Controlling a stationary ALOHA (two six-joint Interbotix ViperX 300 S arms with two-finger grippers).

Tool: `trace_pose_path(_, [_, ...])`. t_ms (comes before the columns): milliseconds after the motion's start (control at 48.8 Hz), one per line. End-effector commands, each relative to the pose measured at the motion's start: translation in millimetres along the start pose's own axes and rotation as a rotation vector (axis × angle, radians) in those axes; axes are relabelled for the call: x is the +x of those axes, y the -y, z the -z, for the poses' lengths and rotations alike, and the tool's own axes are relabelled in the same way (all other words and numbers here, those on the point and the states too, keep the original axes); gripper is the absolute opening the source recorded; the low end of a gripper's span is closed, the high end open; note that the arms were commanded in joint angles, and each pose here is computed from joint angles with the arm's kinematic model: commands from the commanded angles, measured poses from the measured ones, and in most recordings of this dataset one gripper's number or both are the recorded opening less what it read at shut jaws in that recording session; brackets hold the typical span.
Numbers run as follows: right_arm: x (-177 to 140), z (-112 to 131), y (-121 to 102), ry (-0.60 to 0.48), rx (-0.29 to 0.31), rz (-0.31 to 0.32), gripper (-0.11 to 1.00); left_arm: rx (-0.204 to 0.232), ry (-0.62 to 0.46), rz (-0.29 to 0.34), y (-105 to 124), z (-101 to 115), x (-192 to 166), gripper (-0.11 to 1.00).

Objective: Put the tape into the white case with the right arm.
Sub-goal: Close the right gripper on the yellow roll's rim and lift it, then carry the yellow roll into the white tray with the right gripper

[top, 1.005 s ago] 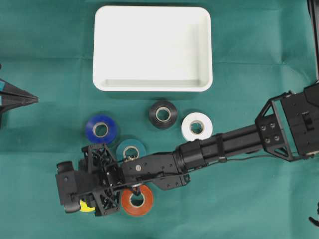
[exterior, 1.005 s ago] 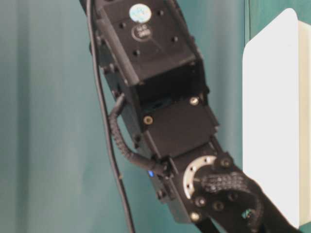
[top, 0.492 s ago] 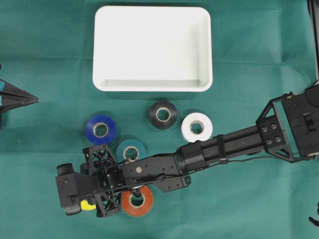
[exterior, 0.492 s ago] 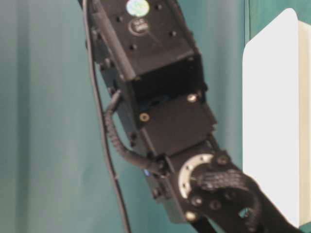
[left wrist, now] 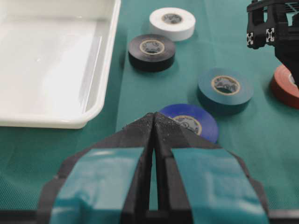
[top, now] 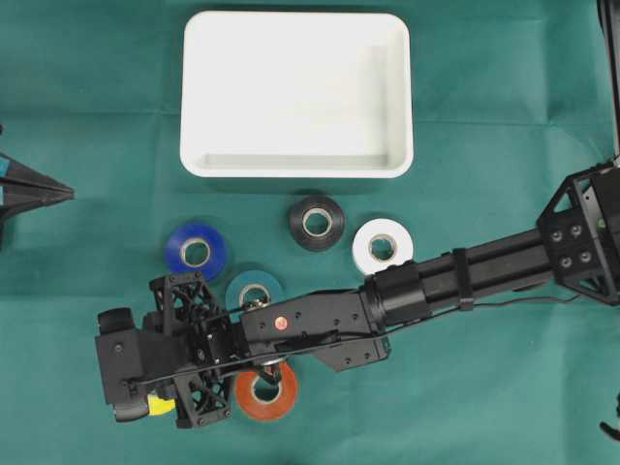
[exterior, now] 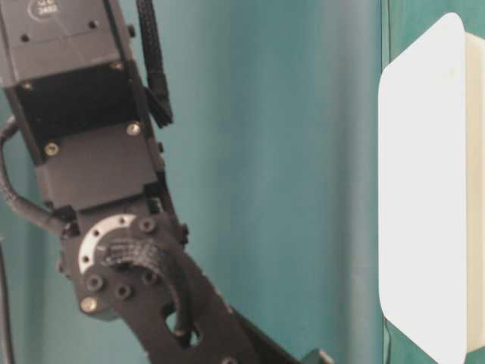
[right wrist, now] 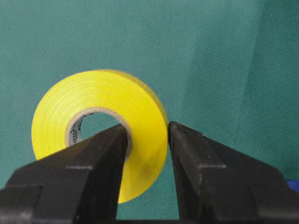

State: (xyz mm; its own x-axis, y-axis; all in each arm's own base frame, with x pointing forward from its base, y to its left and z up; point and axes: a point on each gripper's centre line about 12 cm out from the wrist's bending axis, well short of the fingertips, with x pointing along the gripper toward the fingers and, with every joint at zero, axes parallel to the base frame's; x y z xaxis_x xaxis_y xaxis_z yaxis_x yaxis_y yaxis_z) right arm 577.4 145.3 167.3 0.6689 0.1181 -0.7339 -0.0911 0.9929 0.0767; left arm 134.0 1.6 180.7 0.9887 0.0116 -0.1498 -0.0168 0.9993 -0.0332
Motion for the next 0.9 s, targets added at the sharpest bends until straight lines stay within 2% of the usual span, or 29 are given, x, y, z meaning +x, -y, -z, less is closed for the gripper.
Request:
trace_pose_path(0, [-28.3,-28.1,4.3,0.077,0.015,-0.003,0.02,0.0,0.011,-0.003,-0.3,-4.9,0.6,0.0])
trace_pose_path(123, [-28.9,-31.8,19.6,0.085,0.031,0.015,0.02,0.0,0.011,-0.001,-0.1,-4.9,0.6,0.0])
trace_pose_path(226, [-30.8,-35.7,40.8,0.093,0.037,0.05,0.02,-0.004,0.011,-0.003,-0.3,-4.9,0.6,0.0])
trace_pose_path(328, [-37.0,-42.4,67.3,0.109,0.034,0.101,0.02,-0.002,0.011,-0.001,-0.1,-4.9,0.6,0.0])
trace_pose_path(492, [-47.9,-50.0,108.3,0.129,0.069,0.157,0.02,-0.002,0.011,-0.001,-0.1,-4.9,0.6,0.0])
trace_pose_path(718, [-54.1,-50.2,162.0,0.137,0.125,0.226,0.02,0.0,0.011,-0.001,-0.1,-4.9,0.6,0.0])
trace_pose_path(882, [-61.7,-49.3,197.4,0.143,0.144,0.283,0.02,0.0,0.011,-0.003,-0.3,-4.9,0.6,0.0])
